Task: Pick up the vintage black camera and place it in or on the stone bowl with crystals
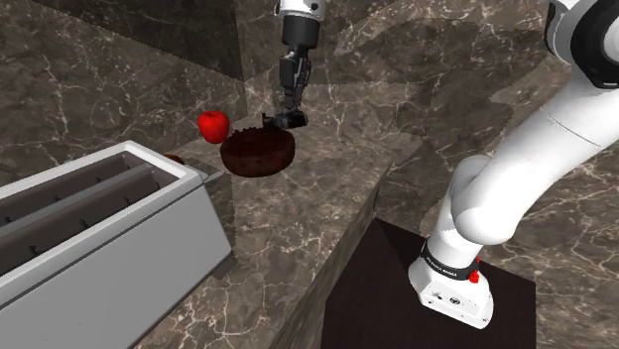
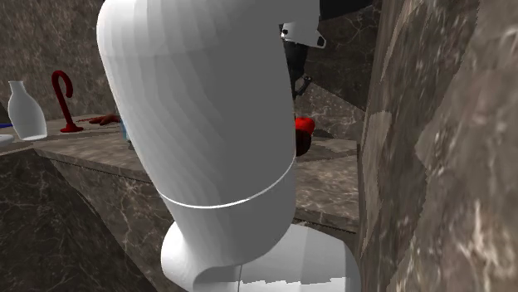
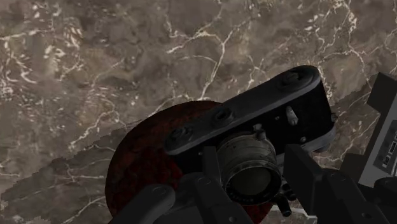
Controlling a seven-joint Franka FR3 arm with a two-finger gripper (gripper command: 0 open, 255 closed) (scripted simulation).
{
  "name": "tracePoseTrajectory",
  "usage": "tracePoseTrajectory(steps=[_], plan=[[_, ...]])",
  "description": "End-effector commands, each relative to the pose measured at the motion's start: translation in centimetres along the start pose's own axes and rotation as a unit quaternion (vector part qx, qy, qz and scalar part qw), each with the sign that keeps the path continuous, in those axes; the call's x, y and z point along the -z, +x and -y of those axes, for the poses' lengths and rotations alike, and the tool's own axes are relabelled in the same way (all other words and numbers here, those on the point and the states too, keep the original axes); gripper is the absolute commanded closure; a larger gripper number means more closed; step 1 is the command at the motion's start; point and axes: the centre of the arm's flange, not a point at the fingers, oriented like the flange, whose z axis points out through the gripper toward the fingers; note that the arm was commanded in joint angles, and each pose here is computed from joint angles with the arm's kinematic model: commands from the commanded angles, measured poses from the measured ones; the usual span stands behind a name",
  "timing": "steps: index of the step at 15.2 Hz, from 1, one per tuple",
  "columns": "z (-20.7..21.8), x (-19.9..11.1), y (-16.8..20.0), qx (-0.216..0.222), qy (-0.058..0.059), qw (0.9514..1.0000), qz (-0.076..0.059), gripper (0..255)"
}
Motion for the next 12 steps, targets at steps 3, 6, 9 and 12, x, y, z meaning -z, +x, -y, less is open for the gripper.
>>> tracePoseTrajectory(steps=[3,6,9,12], plan=[[-0.6,-0.3,5.4,0.000,0.000,1.0000,0.000,255],[-0.9,-1.5,6.7,0.000,0.000,1.0000,0.000,255],[-1.2,-3.0,6.6,0.000,0.000,1.0000,0.000,255],[-1.6,-4.6,6.5,0.000,0.000,1.0000,0.000,255]])
